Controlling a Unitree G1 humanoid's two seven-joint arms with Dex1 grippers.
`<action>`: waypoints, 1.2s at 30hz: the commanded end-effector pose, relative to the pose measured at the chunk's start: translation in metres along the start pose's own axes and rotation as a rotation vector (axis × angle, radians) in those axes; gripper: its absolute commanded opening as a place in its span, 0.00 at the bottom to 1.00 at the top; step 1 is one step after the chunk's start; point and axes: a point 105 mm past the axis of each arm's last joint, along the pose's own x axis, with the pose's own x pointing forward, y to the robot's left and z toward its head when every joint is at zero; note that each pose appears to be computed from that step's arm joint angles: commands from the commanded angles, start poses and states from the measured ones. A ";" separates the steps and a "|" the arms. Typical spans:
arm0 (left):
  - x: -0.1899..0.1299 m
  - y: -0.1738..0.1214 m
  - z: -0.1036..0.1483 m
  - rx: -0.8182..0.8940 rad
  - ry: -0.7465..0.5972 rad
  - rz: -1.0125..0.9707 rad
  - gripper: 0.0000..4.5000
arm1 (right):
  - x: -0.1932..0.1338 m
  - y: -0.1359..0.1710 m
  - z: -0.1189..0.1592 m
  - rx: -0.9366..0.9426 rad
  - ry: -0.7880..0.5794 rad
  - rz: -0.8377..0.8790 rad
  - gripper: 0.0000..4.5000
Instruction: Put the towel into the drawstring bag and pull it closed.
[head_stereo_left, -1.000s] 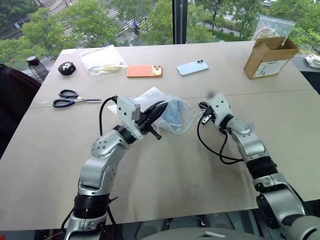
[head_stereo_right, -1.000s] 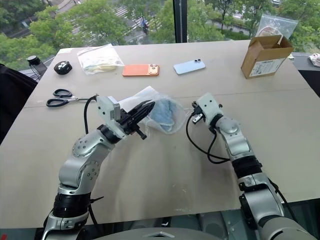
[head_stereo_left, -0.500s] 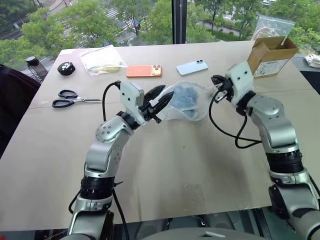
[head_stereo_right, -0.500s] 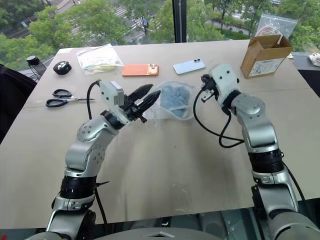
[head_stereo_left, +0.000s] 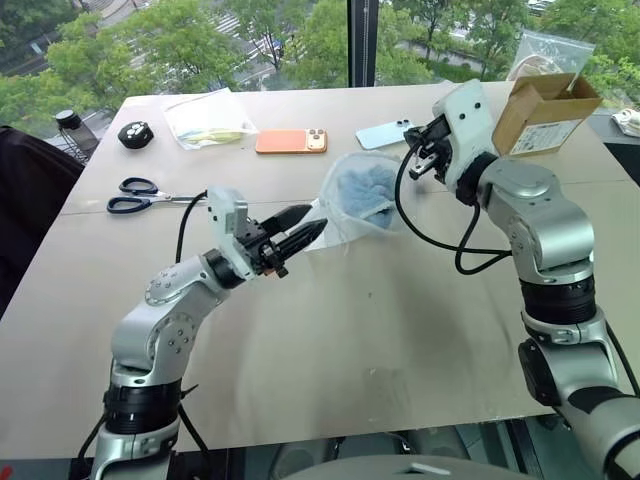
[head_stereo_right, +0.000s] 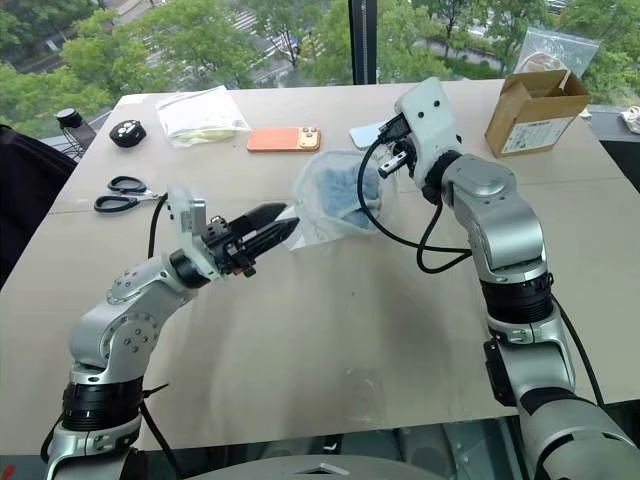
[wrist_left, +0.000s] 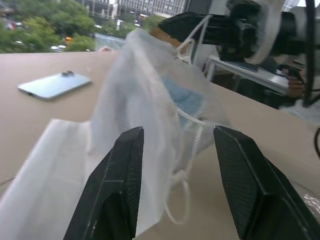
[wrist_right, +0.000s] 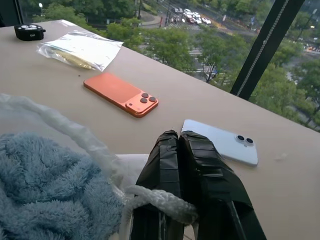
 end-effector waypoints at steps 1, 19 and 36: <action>0.003 -0.006 0.000 0.081 0.023 -0.004 0.50 | -0.002 0.004 0.021 -0.019 -0.067 0.003 0.00; 0.016 -0.021 -0.052 0.016 0.105 -0.001 0.50 | 0.000 0.007 0.033 -0.002 -0.097 0.005 0.00; 0.006 -0.047 -0.065 -0.061 0.191 -0.113 0.50 | 0.002 0.011 0.033 0.004 -0.098 0.012 0.00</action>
